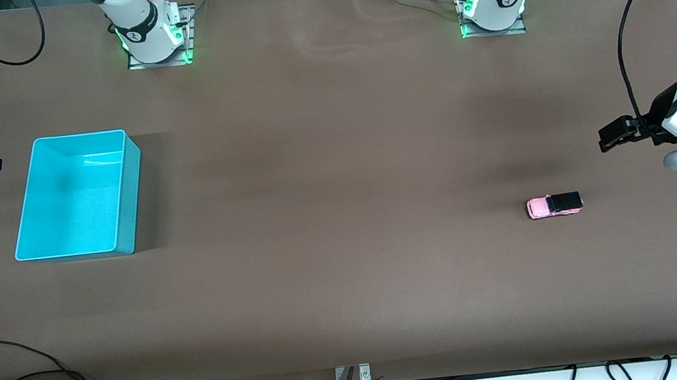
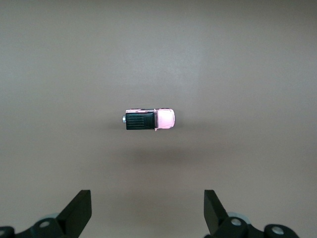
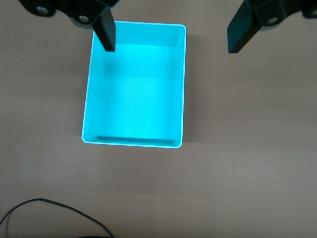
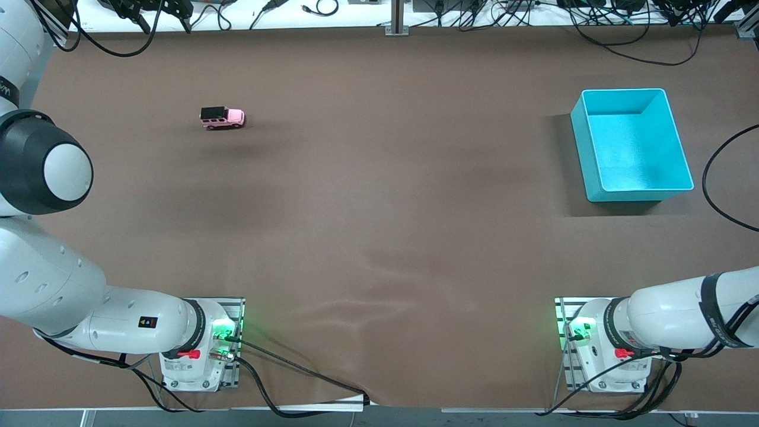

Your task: Wind and store pink jeep toy

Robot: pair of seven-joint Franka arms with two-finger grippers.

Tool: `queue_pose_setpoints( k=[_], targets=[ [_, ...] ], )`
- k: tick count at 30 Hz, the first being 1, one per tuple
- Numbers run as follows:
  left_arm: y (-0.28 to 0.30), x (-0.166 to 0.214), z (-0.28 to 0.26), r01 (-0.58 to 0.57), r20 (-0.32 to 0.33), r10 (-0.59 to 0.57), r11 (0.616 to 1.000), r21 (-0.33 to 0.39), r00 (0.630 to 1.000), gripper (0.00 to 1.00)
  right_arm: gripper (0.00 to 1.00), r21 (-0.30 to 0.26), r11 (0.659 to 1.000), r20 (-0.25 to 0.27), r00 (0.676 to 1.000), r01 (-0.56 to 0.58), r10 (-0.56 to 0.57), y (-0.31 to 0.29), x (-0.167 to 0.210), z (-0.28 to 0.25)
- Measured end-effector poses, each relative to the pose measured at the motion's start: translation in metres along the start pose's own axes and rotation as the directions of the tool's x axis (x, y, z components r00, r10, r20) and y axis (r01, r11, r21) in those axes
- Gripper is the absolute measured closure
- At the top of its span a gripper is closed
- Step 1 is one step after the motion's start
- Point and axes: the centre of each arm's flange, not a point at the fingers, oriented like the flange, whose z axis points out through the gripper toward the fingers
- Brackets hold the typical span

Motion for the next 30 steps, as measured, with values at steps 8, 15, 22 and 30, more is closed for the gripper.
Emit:
queue_pose_setpoints(
  k=[8,15,22,30],
  targets=[
    [0.0,0.0,0.0,0.0,0.0,0.0,1.0,0.0,1.0,0.0,0.0,0.0,1.0,-0.001,1.0,0.009,-0.009,-0.0044,0.0008,-0.0003],
    [0.0,0.0,0.0,0.0,0.0,0.0,1.0,0.0,1.0,0.0,0.0,0.0,1.0,-0.003,1.0,0.009,-0.009,-0.0047,0.001,-0.0011],
    [0.0,0.0,0.0,0.0,0.0,0.0,1.0,0.0,1.0,0.0,0.0,0.0,1.0,-0.003,1.0,0.009,-0.009,-0.0048,0.001,-0.0011],
    [0.0,0.0,0.0,0.0,0.0,0.0,1.0,0.0,1.0,0.0,0.0,0.0,1.0,-0.003,1.0,0.009,-0.009,-0.0048,0.001,-0.0011]
  ],
)
